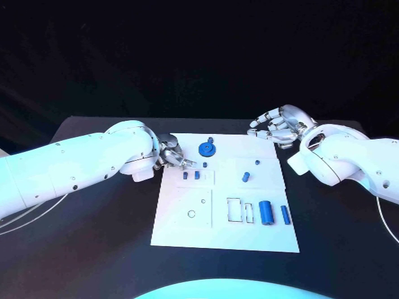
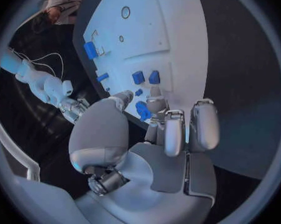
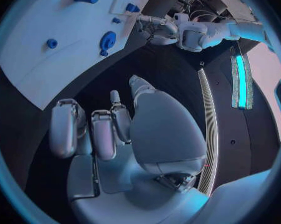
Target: Assemble the parts on the task board
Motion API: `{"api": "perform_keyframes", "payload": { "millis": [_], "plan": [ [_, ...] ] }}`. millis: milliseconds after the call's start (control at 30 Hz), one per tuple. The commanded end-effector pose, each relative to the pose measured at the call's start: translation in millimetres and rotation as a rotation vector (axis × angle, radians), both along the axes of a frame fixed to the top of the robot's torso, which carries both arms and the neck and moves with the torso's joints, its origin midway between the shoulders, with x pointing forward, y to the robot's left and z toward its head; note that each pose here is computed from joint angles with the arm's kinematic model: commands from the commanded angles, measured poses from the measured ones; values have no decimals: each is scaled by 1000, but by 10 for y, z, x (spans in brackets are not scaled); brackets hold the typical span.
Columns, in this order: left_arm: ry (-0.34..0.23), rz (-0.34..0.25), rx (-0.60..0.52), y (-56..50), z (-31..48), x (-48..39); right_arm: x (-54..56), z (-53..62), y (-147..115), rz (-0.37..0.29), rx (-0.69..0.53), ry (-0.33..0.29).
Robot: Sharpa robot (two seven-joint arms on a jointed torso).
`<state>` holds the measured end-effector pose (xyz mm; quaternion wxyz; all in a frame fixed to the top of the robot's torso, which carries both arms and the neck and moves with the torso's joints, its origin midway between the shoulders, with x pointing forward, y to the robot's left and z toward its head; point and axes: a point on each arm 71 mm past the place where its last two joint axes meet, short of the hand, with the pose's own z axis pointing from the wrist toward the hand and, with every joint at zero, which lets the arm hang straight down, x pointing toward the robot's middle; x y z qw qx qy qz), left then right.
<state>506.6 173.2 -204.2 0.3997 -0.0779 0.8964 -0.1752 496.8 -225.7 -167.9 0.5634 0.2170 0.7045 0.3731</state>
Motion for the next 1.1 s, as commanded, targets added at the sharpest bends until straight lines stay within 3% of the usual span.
{"api": "perform_keyframes", "payload": {
  "millis": [33,200,367,500,600,767,900,1100],
  "plan": [
    [-48,4,-92,-41,84,7,-4,-3,12,15,-4,-3],
    [-109,-16,-229,-107,192,9,-5,-3,7,14,-5,-5],
    [-262,-69,-360,-209,304,17,-4,-1,-6,9,-4,-7],
    [-396,-121,-398,-270,333,30,-1,1,-13,2,-4,-11],
    [-469,-177,-381,-318,298,30,0,1,-14,0,-4,-12],
    [-521,-275,-310,-399,186,19,1,2,-16,-1,-4,-13],
    [-530,-334,-254,-460,108,26,0,2,-18,-2,-4,-13],
    [-511,-373,-190,-510,28,58,1,4,-14,-2,-3,-16]
  ]
}}
